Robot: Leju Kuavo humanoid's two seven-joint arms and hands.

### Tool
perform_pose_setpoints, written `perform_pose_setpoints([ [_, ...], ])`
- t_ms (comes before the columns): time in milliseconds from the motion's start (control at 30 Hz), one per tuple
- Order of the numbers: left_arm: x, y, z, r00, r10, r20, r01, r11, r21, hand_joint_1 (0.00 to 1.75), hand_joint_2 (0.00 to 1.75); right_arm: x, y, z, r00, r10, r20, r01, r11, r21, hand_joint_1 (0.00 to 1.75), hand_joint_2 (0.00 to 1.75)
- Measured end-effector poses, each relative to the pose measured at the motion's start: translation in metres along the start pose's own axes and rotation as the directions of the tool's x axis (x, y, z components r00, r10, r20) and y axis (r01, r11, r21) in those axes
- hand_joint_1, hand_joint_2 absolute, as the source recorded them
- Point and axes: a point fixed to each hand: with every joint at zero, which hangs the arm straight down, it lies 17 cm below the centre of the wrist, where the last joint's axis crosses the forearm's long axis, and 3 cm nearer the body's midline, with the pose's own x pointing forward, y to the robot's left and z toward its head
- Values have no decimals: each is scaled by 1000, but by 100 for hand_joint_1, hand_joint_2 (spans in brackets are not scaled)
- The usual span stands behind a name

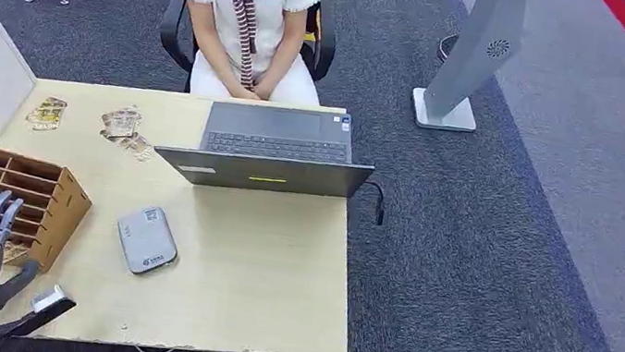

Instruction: Pass the card to the sensor for recognition and then transmit it.

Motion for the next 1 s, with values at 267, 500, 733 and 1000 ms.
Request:
perform_pose_setpoints([
  [267, -1, 0, 1, 1000, 4, -1, -4, 1000, 2, 0, 175, 0, 0, 0, 1000, 1, 0, -1, 1000, 0, 0, 0],
  [500, -7, 2, 7, 1000, 16, -15, -16, 1000, 10, 0, 175, 0, 0, 0, 1000, 1, 1, -1, 1000, -1, 0, 0],
  [733, -12, 2, 13, 999, 17, -29, -17, 1000, 10, 0, 175, 0, 0, 0, 1000, 1, 1, -1, 1000, -1, 0, 0],
  [1000, -13, 2, 14, 999, 17, -30, -17, 1000, 8, 0, 175, 0, 0, 0, 1000, 1, 1, -1, 1000, -1, 0, 0],
])
